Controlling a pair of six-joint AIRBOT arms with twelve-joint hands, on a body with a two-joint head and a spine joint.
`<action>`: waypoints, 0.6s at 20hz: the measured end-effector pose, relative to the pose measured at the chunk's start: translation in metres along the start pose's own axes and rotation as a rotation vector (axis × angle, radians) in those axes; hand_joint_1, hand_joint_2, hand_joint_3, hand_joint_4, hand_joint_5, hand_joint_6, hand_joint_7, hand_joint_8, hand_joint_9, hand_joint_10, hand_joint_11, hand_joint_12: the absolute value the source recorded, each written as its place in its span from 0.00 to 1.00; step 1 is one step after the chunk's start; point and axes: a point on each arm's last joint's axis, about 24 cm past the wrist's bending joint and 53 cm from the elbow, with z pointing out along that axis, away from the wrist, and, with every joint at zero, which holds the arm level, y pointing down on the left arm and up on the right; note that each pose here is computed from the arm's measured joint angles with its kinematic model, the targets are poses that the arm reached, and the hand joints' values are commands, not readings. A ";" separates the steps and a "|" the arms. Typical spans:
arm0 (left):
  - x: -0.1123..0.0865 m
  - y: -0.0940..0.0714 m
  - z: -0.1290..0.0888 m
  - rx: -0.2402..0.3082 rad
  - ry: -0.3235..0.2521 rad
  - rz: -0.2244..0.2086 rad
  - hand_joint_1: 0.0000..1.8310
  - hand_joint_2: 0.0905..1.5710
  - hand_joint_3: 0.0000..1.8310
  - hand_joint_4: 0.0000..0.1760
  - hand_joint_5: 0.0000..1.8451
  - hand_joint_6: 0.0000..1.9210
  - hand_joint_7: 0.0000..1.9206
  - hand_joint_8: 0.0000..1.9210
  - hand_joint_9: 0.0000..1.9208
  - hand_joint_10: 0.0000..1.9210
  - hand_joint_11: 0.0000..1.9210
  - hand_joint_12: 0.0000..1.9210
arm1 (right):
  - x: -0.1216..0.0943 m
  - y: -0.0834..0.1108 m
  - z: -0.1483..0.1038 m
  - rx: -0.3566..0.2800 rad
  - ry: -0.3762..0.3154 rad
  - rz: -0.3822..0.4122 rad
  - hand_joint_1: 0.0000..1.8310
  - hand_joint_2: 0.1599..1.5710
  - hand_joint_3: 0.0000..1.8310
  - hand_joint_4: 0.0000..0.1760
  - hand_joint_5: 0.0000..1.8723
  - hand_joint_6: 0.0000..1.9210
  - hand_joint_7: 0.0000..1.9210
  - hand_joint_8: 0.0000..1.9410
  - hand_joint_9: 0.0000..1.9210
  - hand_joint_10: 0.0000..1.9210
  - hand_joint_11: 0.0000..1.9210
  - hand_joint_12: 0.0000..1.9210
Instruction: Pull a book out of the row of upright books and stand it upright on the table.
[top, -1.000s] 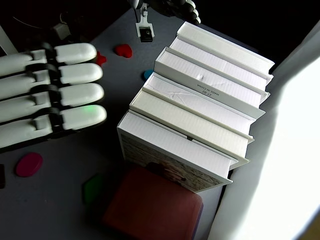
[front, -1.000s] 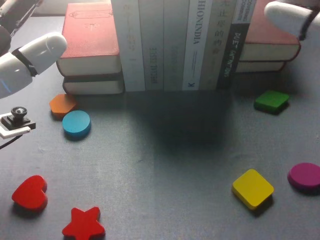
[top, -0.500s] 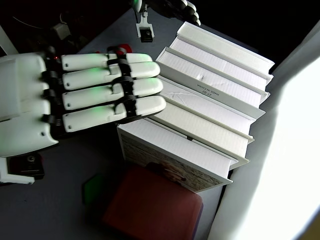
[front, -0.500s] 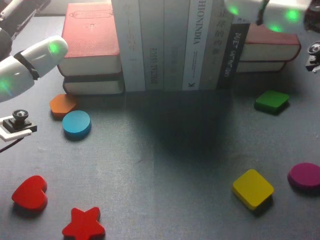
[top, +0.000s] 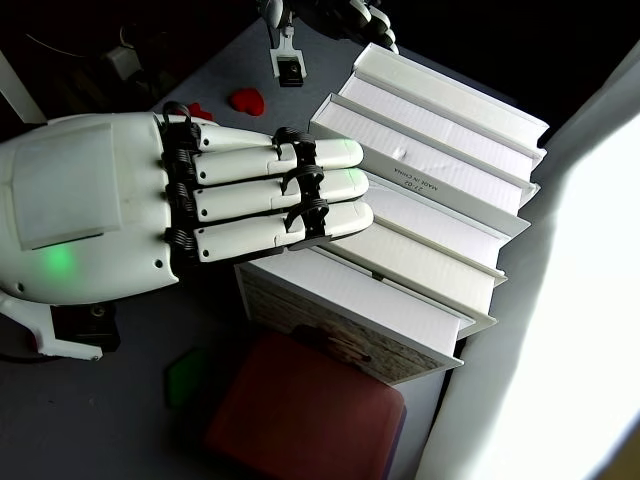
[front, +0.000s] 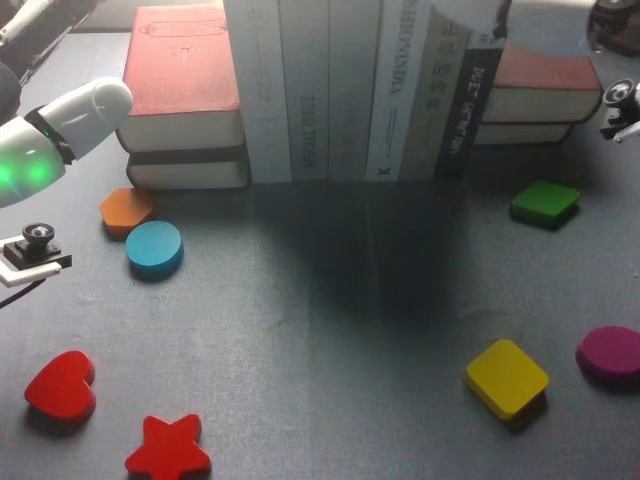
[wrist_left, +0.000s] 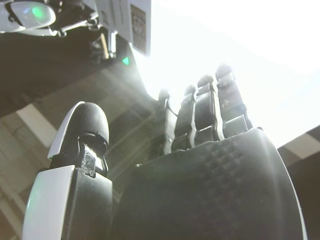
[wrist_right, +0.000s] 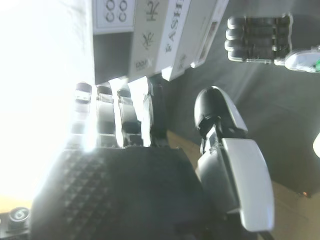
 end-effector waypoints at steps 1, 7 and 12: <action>-0.001 -0.001 0.000 0.002 -0.004 -0.001 0.19 0.87 0.00 0.19 0.08 0.00 0.00 0.00 0.00 0.00 0.00 0.03 | 0.000 0.010 -0.003 -0.028 0.001 -0.011 0.08 0.86 0.00 0.00 0.31 0.41 0.08 0.01 0.00 0.00 0.00 0.00; -0.003 0.000 -0.003 0.002 -0.010 -0.001 0.19 0.87 0.00 0.21 0.08 0.00 0.00 0.00 0.00 0.00 0.00 0.03 | 0.021 0.039 -0.034 -0.121 0.035 -0.013 0.07 0.88 0.00 0.00 0.36 0.39 0.07 0.00 0.00 0.00 0.00 0.00; -0.003 0.000 -0.003 0.002 -0.010 -0.002 0.16 0.87 0.00 0.22 0.08 0.00 0.00 0.00 0.00 0.00 0.00 0.08 | 0.040 0.051 -0.064 -0.178 0.059 0.057 0.11 0.90 0.00 0.00 0.37 0.37 0.07 0.01 0.00 0.00 0.00 0.00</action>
